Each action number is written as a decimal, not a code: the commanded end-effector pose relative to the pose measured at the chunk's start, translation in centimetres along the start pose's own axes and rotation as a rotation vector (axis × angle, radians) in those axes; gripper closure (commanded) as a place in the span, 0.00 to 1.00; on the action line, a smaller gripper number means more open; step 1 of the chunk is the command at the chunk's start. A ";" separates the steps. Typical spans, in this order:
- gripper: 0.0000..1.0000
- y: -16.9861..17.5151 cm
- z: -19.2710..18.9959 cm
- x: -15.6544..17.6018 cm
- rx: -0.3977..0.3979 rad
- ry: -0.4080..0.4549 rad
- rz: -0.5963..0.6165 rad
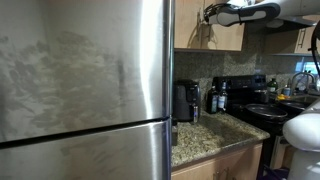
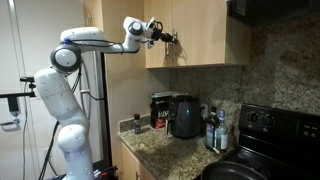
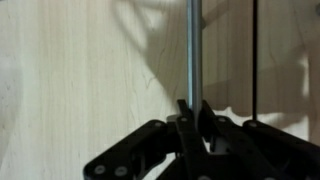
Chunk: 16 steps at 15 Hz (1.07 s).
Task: Open the top right cupboard door
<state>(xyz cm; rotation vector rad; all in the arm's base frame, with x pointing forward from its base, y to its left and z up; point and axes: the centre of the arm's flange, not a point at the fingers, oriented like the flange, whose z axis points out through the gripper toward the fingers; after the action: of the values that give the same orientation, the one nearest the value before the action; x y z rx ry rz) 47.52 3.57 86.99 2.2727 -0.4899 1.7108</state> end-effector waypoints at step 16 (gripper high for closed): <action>0.85 7.6 -10.4 -3.4 -0.089 0.014 0.032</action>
<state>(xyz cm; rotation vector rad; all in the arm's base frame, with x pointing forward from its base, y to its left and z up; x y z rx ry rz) 34.40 1.12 86.60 2.2003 -0.5908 1.6839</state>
